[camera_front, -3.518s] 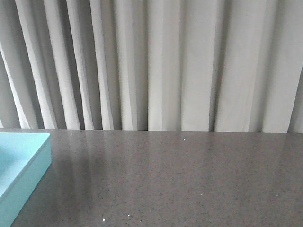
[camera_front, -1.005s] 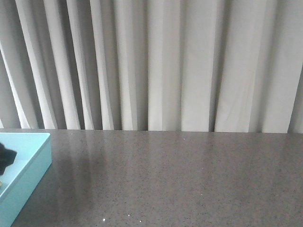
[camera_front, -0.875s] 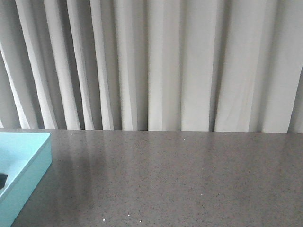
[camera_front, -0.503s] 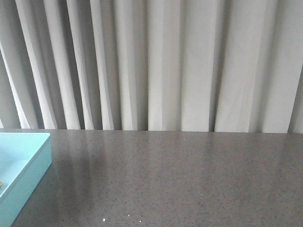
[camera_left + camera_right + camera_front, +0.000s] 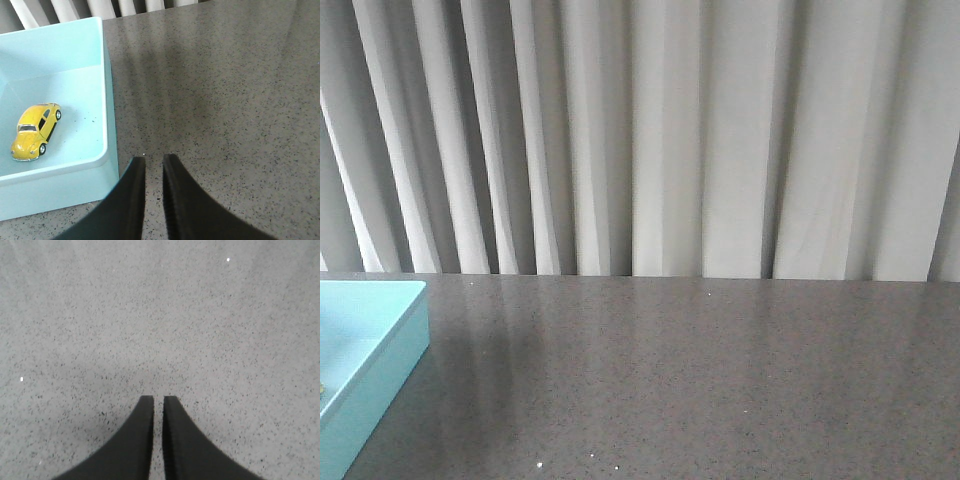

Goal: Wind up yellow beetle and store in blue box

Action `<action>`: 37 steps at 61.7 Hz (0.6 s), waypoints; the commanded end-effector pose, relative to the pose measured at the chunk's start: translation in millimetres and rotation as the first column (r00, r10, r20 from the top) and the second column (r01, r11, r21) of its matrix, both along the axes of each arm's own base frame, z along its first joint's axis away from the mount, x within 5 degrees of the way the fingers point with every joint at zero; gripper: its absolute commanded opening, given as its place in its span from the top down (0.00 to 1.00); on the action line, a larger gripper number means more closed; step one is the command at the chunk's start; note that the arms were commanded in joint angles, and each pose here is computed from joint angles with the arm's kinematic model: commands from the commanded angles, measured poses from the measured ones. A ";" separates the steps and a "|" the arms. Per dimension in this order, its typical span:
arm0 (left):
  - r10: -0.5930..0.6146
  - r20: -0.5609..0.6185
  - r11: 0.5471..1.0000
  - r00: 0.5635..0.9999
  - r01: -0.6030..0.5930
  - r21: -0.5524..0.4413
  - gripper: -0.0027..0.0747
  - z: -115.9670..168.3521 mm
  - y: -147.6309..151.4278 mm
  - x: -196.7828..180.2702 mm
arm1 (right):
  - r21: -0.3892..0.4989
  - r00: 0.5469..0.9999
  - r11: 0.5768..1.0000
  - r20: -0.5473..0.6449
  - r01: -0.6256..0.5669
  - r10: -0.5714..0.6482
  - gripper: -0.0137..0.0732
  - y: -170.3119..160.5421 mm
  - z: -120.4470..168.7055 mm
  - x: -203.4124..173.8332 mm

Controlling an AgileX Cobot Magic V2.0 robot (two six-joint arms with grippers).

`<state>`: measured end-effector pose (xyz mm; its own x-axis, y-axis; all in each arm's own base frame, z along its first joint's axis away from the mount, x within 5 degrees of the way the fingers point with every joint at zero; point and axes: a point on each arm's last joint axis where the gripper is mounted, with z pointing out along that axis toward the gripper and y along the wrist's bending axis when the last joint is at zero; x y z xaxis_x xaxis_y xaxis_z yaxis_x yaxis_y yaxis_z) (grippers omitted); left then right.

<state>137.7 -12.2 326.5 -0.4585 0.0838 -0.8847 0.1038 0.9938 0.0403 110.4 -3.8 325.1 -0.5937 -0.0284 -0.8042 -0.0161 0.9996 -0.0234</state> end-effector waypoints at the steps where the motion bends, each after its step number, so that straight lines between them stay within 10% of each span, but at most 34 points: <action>1: -0.002 0.086 1.000 0.996 0.004 -0.019 0.95 13.2 -1.2 2.3 | -0.005 0.998 1.000 0.063 0.003 -0.002 0.85 -0.3 11.2 2.5; 37: 0.004 0.182 1.000 0.983 0.001 -0.026 0.97 -3.0 3.2 -34.6 | -0.011 0.998 1.000 0.060 0.004 -0.003 0.85 -0.7 11.0 2.4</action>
<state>119.0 -10.1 317.5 -0.4220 0.0848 -0.9026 0.1015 0.9938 0.0459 109.3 -3.6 323.6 -0.6096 -0.0290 -0.7922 -0.0187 0.9996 -0.0223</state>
